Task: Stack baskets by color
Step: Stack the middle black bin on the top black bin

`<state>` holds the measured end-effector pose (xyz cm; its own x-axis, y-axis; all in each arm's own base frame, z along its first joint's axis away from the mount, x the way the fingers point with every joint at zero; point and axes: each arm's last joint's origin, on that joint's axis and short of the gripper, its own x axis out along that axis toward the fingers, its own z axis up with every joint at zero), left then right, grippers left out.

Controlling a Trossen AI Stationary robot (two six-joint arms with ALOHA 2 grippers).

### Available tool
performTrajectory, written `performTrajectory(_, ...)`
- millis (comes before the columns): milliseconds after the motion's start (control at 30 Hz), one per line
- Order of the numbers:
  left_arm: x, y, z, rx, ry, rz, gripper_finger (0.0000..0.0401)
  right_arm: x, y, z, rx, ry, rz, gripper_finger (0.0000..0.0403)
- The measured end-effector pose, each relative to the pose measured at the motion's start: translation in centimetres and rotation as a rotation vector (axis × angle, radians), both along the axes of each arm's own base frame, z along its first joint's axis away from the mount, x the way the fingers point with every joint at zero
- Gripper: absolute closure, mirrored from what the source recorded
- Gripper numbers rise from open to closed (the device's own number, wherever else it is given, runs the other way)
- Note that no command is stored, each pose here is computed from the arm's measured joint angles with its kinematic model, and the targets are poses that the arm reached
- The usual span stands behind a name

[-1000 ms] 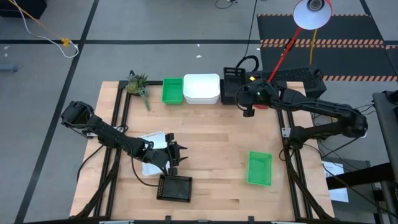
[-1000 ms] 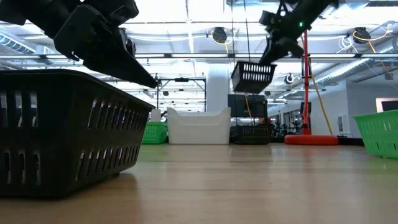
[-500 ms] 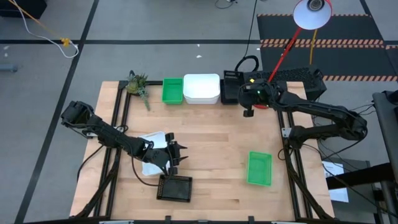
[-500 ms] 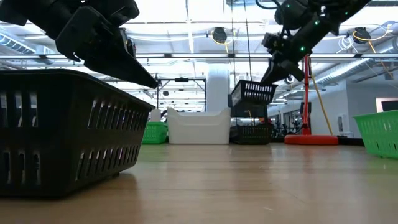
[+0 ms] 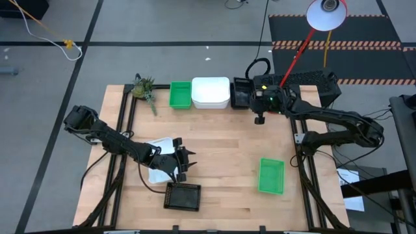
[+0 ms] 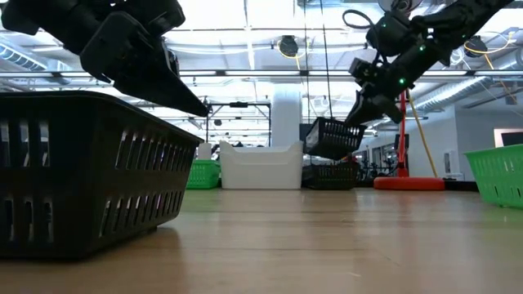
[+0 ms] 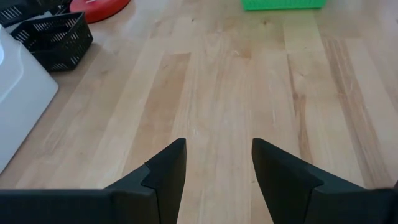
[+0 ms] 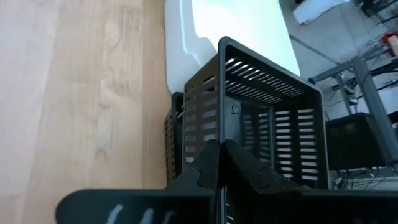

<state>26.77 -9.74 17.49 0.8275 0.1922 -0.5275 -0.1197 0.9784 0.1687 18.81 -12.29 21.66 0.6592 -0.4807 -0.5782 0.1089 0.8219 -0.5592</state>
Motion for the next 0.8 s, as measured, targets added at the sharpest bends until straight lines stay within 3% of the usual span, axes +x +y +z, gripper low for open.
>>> performTrajectory(567,0.0,0.0,0.0,0.0,0.001,0.0,0.0215,1.1,-1.8,-3.4,0.041,0.038,0.007,0.0397)
performTrajectory(800,0.0,0.0,0.0,0.0,0.001,0.0,0.0215,1.3,-2.0,-3.9,0.048,0.058,0.003,0.0375)
